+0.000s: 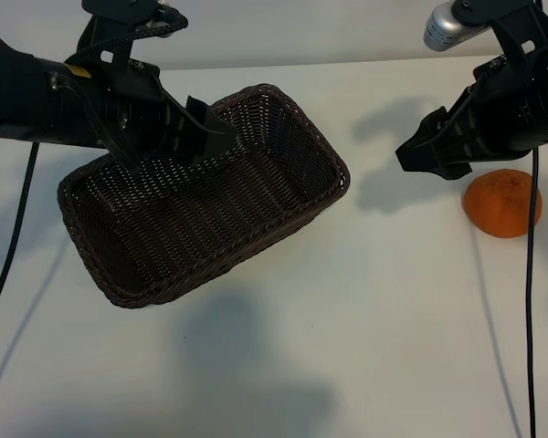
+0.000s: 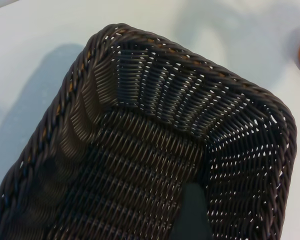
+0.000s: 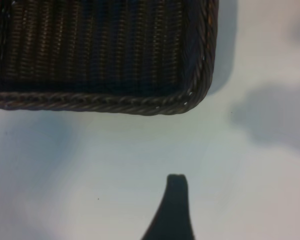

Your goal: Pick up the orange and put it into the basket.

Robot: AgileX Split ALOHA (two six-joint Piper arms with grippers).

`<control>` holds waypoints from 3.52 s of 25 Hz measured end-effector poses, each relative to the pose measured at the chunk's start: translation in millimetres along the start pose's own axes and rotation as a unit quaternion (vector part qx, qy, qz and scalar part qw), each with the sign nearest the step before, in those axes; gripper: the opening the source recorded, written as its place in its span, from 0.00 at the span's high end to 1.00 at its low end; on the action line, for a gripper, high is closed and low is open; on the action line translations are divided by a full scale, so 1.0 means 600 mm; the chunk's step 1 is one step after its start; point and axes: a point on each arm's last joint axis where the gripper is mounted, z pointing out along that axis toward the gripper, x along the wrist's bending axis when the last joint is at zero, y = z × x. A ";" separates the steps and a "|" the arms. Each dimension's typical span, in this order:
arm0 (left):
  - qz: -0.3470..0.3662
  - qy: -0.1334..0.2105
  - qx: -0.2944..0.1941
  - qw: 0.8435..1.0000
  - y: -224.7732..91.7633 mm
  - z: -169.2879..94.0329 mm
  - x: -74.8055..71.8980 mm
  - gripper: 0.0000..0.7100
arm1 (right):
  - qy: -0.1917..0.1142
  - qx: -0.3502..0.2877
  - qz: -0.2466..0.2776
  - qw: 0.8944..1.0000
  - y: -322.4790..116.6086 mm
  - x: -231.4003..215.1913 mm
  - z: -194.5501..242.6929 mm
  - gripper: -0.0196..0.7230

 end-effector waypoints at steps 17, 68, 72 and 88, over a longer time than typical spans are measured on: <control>-0.091 0.032 0.022 0.995 -0.005 -0.016 0.005 0.17 | 0.000 0.000 0.000 1.000 0.000 0.000 0.000 0.14; -0.402 0.199 0.075 0.890 -0.216 0.078 0.080 0.38 | 0.002 0.004 -0.001 1.000 -0.001 0.001 0.000 0.16; -0.387 0.193 0.072 0.899 -0.214 0.080 0.080 0.41 | 0.002 0.004 -0.001 1.000 -0.001 0.001 0.000 0.17; -0.380 0.182 -0.007 0.907 -0.169 0.009 0.093 0.42 | 0.002 0.004 -0.001 1.000 -0.001 0.001 0.000 0.17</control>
